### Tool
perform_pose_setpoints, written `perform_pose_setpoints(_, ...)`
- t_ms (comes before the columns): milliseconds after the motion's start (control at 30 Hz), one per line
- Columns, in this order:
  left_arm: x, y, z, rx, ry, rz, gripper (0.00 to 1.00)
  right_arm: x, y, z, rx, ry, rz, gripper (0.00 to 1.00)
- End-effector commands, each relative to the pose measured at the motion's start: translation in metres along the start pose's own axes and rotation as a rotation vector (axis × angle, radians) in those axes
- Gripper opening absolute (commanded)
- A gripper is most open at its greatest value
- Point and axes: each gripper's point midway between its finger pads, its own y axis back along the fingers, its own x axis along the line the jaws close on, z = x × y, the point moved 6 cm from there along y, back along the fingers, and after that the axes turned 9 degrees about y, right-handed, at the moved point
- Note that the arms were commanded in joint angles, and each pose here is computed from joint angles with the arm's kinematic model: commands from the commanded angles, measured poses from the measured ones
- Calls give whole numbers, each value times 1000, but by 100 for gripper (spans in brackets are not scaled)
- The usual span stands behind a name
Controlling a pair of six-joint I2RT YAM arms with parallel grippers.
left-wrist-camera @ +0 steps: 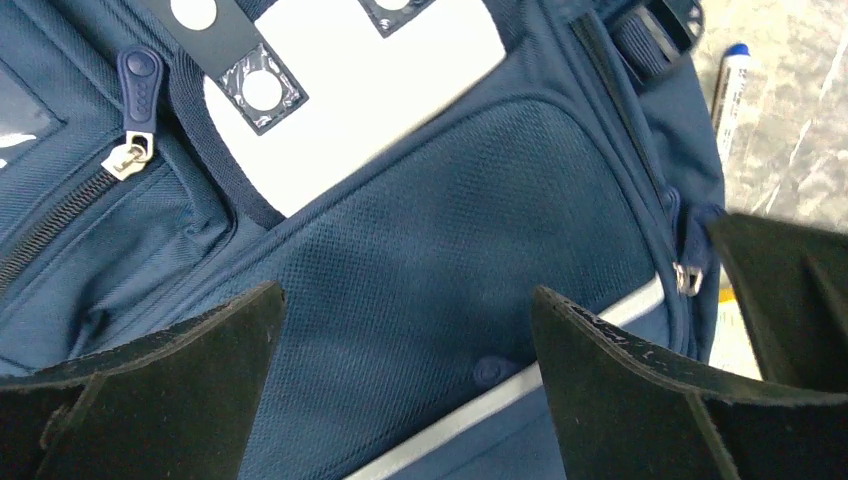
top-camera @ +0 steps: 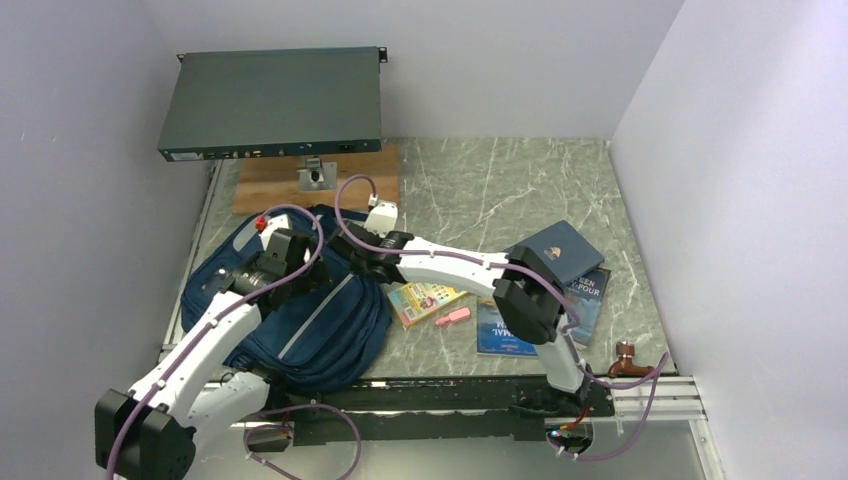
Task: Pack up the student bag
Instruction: Unzip the student bag at the center of the board.
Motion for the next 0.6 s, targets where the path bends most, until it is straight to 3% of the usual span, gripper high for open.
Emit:
perform_pose_setpoints(0, -14, -18, 3, -9, 154, -28, 99, -6, 32, 15, -60, -18, 88, 0)
perform_pose_setpoints(233, -3, -50, -10, 102, 259, 33, 100, -23, 50, -7, -39, 105, 285, 0)
perform_pose_setpoints(367, -5, -45, -8, 101, 260, -3, 100, -29, 61, -13, -127, 469, 522, 0)
perform_pose_setpoints(567, -1, -33, -9, 85, 236, -48, 100, -40, 54, 21, -313, 878, 601, 9)
